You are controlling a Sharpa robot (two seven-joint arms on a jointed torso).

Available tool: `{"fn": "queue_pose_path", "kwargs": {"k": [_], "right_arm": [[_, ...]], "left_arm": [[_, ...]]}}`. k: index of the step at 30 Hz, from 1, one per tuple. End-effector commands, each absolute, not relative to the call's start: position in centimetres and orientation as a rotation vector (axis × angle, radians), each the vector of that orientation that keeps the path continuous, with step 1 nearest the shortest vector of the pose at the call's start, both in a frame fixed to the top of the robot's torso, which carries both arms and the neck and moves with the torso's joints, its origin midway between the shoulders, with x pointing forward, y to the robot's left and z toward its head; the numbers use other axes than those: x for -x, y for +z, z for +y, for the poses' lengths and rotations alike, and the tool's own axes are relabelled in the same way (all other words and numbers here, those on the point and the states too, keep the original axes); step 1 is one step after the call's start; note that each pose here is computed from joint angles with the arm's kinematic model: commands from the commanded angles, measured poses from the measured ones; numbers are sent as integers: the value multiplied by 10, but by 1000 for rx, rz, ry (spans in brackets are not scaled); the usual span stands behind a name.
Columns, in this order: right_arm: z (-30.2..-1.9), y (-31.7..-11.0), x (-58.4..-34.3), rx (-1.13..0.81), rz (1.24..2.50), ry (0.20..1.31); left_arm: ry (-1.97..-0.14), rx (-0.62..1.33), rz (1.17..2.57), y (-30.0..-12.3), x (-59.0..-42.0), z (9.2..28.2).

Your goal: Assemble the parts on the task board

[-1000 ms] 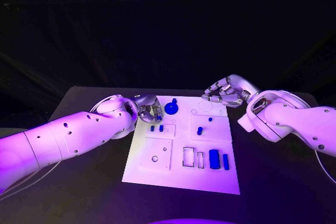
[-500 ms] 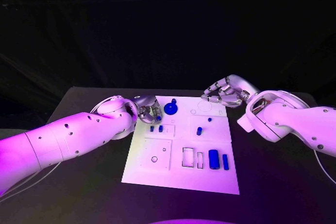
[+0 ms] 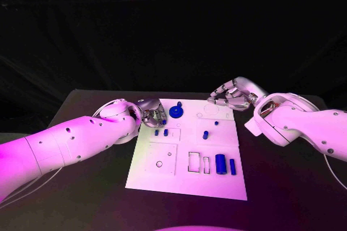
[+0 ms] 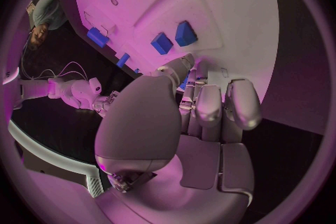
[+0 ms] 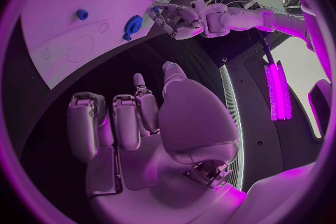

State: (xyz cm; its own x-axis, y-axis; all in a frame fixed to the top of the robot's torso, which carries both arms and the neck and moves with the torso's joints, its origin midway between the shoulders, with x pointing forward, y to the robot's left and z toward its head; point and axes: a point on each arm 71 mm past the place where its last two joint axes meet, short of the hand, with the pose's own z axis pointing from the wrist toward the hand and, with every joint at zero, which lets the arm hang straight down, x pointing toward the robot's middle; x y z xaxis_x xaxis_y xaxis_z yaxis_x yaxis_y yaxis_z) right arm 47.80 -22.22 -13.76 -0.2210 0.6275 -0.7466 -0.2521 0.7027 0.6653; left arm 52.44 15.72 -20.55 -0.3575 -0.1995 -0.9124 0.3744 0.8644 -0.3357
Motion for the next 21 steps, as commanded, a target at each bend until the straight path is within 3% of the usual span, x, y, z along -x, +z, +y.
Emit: {"fn": "queue_pose_path", "kwargs": {"k": [1, 14, 21], "right_arm": [[-221, -138, -477, -301, 1607, 836], [-225, -142, -479, -277, 1657, 803], [-221, -147, -478, -5, 1713, 665]], "left_arm": [[-596, -118, 1861, -207, -525, 158], [-581, -75, 1832, -205, -527, 173], [-662, 42, 1795, -197, -524, 192]]}}
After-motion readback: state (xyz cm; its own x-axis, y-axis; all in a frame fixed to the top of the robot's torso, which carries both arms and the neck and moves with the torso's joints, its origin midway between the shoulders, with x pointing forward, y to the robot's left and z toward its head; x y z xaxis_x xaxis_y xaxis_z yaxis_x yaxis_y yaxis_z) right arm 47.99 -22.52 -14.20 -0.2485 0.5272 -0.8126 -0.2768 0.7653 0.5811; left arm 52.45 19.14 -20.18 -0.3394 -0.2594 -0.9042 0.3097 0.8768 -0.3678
